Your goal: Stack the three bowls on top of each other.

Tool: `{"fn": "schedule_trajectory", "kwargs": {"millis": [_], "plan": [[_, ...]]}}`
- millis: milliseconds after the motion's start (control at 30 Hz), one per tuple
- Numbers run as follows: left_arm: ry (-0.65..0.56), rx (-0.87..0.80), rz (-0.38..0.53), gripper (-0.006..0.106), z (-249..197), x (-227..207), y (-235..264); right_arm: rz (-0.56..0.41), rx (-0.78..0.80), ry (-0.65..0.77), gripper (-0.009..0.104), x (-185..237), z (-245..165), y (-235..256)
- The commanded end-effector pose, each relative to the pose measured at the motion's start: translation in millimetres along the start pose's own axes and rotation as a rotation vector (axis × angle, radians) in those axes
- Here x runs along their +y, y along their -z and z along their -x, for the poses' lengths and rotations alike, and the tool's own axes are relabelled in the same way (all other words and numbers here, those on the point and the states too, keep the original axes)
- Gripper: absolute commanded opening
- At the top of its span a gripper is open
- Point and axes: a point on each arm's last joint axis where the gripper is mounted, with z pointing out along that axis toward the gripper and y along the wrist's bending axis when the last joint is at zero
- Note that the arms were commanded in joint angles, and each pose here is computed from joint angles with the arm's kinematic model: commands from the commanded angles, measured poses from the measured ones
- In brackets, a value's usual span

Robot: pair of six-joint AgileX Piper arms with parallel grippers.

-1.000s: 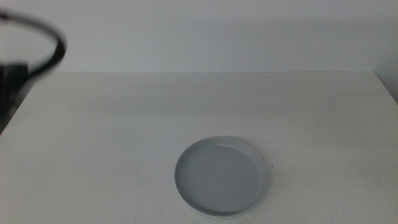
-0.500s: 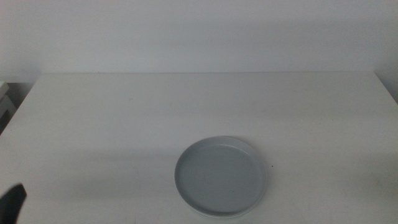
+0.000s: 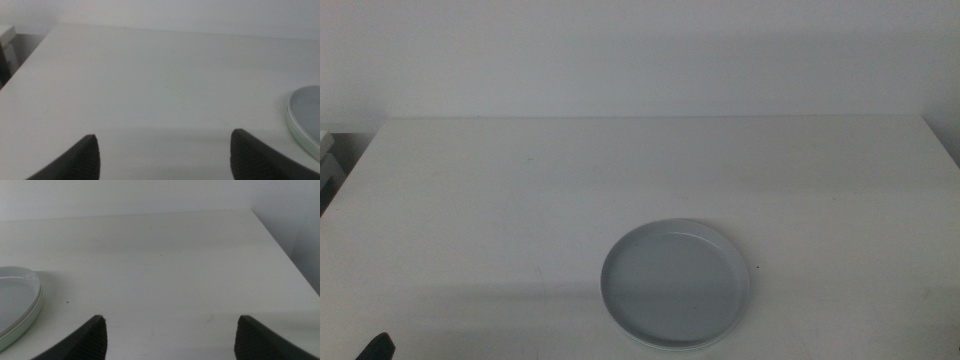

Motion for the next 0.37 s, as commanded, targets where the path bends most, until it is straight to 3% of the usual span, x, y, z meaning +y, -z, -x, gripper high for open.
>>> {"fn": "schedule_trajectory", "kwargs": {"millis": [0,333], "plan": [[0.027,-0.069,-0.008,0.082,3.5,-0.2,0.5,-0.011,-0.105,0.023,0.067,-0.5,9.6,2.9],[0.027,-0.065,-0.007,0.082,3.2,-0.2,0.4,-0.012,-0.102,0.027,0.067,-0.6,9.4,2.9]]}}
